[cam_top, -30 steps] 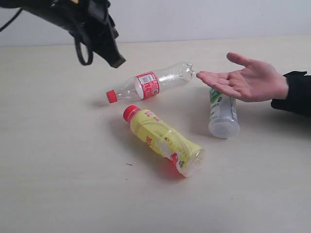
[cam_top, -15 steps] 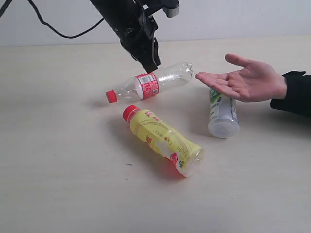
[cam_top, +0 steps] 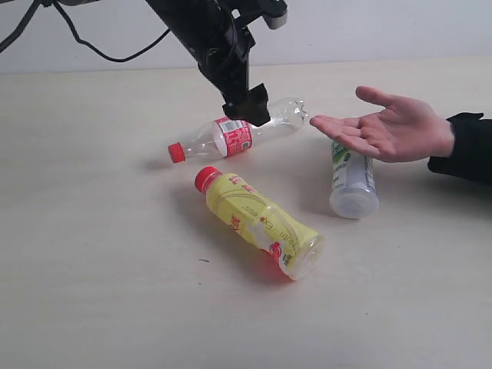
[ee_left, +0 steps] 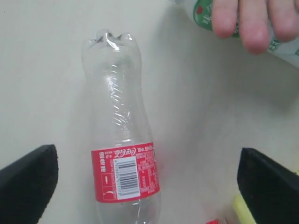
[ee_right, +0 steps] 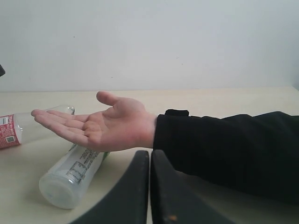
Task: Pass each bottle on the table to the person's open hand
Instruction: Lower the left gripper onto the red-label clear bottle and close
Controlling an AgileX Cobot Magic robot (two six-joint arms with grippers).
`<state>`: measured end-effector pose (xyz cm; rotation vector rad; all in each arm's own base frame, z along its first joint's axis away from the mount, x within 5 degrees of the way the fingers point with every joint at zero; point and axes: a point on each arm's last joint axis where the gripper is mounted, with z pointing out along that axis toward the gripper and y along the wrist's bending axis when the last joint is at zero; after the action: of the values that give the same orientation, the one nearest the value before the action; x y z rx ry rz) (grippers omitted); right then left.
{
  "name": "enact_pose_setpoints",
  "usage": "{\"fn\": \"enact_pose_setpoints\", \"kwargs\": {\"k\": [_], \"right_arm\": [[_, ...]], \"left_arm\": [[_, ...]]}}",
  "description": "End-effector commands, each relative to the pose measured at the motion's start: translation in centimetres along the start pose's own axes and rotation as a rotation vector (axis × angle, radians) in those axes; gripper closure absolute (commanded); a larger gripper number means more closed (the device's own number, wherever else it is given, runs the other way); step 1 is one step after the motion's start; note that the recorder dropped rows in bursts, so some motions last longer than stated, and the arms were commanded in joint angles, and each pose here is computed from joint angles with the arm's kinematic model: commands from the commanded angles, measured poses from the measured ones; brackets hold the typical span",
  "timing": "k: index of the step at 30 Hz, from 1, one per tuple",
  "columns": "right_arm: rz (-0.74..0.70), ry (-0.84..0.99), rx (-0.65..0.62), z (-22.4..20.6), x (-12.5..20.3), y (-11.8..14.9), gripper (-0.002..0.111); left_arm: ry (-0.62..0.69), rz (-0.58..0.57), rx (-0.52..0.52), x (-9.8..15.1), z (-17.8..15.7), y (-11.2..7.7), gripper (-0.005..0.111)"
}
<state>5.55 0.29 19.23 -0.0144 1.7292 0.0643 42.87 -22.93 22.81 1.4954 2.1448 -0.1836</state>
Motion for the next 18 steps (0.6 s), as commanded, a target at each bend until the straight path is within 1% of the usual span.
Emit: {"fn": "enact_pose_setpoints", "kwargs": {"k": [1, 6, 10, 12, 18], "right_arm": [[-0.001, -0.007, 0.005, 0.0, 0.1, 0.0, 0.106], [-0.001, -0.007, 0.005, 0.0, 0.1, 0.0, 0.106], [0.0, -0.007, 0.005, 0.0, 0.1, 0.0, 0.106], [0.0, -0.007, 0.005, 0.0, 0.1, 0.0, 0.106], [0.0, -0.007, 0.005, 0.0, 0.1, 0.0, 0.106]], "left_arm": [[-0.036, 0.008, -0.04, -0.3, 0.3, 0.4, 0.002], [-0.002, 0.0, -0.022, 0.5, 2.6, 0.5, 0.002], [0.032, 0.015, -0.046, 1.3, 4.1, 0.8, 0.002], [0.028, 0.005, -0.061, 1.7, 4.7, 1.2, 0.002], [0.024, -0.004, -0.078, 2.4, 6.7, 1.4, 0.002]]}}
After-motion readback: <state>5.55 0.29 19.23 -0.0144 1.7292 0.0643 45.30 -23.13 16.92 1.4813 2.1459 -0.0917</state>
